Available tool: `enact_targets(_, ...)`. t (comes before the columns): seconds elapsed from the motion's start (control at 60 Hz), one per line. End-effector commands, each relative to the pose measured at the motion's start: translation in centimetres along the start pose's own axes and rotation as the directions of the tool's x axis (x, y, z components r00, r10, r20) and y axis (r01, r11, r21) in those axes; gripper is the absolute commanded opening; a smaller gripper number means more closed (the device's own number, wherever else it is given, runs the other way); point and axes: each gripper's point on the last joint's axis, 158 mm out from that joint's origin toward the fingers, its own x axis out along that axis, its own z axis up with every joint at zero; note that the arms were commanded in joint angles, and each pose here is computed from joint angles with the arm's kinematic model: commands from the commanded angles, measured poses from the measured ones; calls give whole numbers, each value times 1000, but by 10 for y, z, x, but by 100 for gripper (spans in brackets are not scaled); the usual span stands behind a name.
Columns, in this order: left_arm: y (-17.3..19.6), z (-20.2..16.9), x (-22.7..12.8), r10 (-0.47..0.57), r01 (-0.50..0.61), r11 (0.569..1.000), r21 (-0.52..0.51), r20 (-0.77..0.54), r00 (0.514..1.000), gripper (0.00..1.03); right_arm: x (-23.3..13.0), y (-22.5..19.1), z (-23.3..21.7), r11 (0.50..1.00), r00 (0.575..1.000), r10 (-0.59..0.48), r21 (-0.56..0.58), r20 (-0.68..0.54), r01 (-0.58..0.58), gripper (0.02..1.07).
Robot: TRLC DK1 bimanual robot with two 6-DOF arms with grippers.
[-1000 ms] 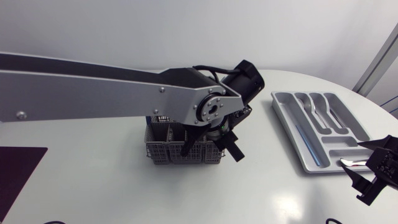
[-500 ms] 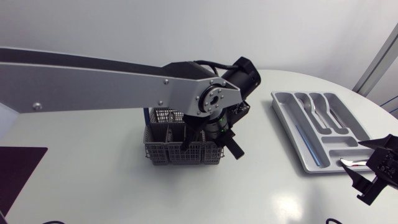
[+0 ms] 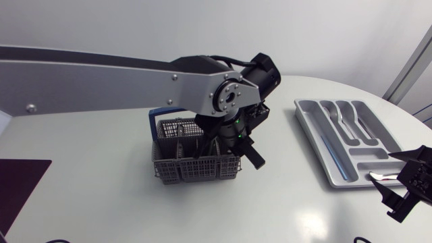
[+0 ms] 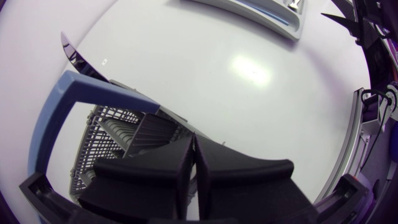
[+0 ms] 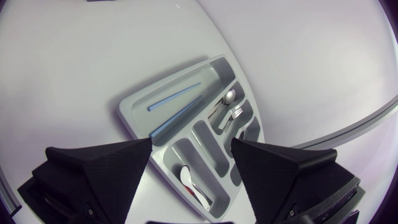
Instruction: Sort the cutlery from the basket into the organizer compartments.
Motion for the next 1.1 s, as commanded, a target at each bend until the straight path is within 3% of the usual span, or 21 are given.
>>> enact_targets(0.0,12,17,-30,19,-18,1000,-19,60,998,3,2,17,1,999,999,35,30,7,-35,94)
enact_targets(0.4,15,28,-73,13,-11,1000,-18,107,994,3,-1,22,11,999,999,43,30,23,-43,94)
enact_targets(0.583,11,15,-57,6,-6,1000,4,56,998,4,-1,26,12,998,999,49,25,22,-49,94)
enact_targets(0.65,8,9,-49,2,-3,999,38,34,999,9,-1,26,12,998,999,49,25,22,-49,94)
enact_targets(0.717,10,6,-46,3,-4,998,60,24,1000,27,-1,26,13,998,999,49,24,23,-50,94)
enact_targets(0.8,9,6,-53,3,-6,995,99,35,999,36,-1,28,14,998,998,56,26,27,-56,94)
enact_targets(0.967,10,0,-57,5,-13,990,143,58,998,41,-6,34,35,990,990,120,66,68,-125,94)
enact_targets(1.083,9,-15,-55,8,-19,984,175,64,998,46,-14,37,74,967,970,199,130,138,-217,94)
